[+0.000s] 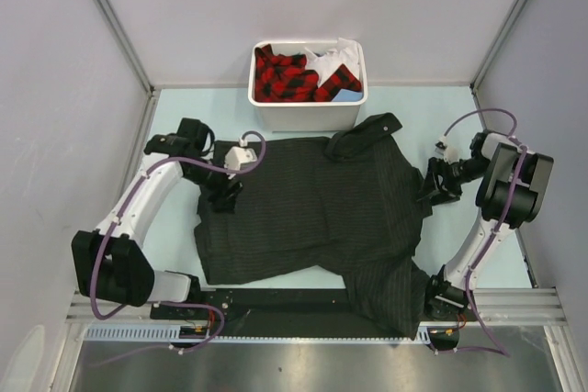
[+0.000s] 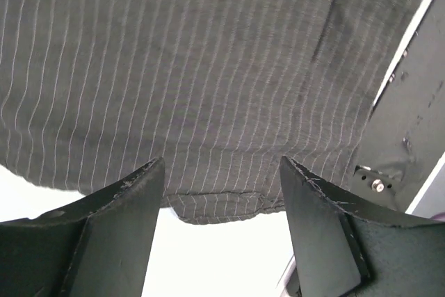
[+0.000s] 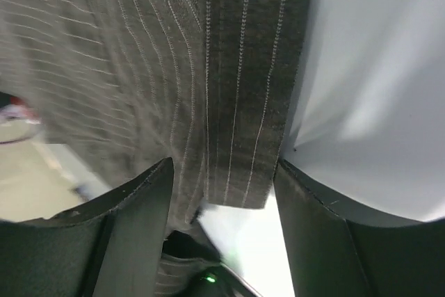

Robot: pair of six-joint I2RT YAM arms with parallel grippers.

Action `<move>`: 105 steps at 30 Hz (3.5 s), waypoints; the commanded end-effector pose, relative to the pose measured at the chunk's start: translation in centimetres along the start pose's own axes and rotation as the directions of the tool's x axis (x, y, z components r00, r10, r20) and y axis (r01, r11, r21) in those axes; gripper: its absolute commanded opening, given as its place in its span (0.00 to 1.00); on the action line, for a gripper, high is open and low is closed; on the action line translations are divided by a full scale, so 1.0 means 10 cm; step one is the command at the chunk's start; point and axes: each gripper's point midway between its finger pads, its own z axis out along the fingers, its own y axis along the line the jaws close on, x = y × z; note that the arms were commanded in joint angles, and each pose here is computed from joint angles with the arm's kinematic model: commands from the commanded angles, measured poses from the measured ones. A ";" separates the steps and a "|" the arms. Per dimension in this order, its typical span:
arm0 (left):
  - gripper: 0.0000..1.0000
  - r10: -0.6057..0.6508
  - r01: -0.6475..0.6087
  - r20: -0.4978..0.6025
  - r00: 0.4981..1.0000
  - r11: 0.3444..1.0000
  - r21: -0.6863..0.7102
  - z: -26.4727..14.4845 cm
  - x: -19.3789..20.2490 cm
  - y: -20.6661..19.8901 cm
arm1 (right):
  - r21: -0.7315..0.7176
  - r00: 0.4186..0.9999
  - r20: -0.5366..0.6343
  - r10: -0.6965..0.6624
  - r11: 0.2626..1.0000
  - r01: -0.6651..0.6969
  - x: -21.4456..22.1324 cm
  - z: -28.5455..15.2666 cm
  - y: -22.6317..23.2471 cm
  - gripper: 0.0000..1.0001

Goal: Fold and stack the long sleeve shirts
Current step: Flatten the shirt out, then fold the shirt

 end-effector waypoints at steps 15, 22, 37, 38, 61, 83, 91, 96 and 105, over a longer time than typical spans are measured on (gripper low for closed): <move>0.70 -0.252 0.257 0.124 0.960 0.966 -0.033 -0.04 0.02 0.54 | -0.358 0.950 0.083 0.301 0.899 -0.254 0.15 0.27 -0.21 0.36; 0.70 -0.281 0.293 0.158 0.947 0.954 -0.057 -0.04 -0.08 0.78 | -0.341 0.946 0.108 0.306 0.905 -0.254 0.31 -0.10 -0.26 0.00; 0.70 -0.305 0.318 0.171 0.937 0.947 -0.051 0.12 -0.18 1.19 | -0.043 0.992 0.090 0.090 0.995 -0.086 0.62 -0.67 -0.35 0.73; 0.71 -0.308 0.320 0.170 0.936 0.946 -0.046 0.15 -0.19 1.24 | -0.012 0.991 0.120 0.058 0.998 -0.057 0.50 -0.76 -0.38 0.83; 0.77 0.264 -0.195 0.237 0.935 0.941 -0.278 0.49 -0.77 2.86 | 0.255 0.668 0.207 -0.715 0.699 0.669 -2.13 0.28 1.19 0.84; 0.61 0.501 -0.481 0.096 0.860 0.860 -0.173 0.95 -0.62 2.74 | 0.144 0.763 0.222 -0.607 0.794 0.591 -1.98 -0.27 1.34 0.83; 0.58 0.528 -0.514 0.078 0.845 0.845 -0.149 1.04 -0.64 2.75 | 0.051 0.762 0.150 -0.630 0.775 0.630 -1.72 0.04 1.61 0.85; 0.56 0.538 -0.527 0.071 0.840 0.840 -0.127 1.10 -0.62 2.71 | 0.054 0.759 0.102 -0.643 0.765 0.641 -1.68 0.24 1.55 0.84; 0.33 0.532 -0.522 0.070 0.844 0.844 -0.121 1.14 -0.65 2.70 | 0.072 0.754 0.054 -0.655 0.756 0.651 -1.69 0.40 1.45 0.46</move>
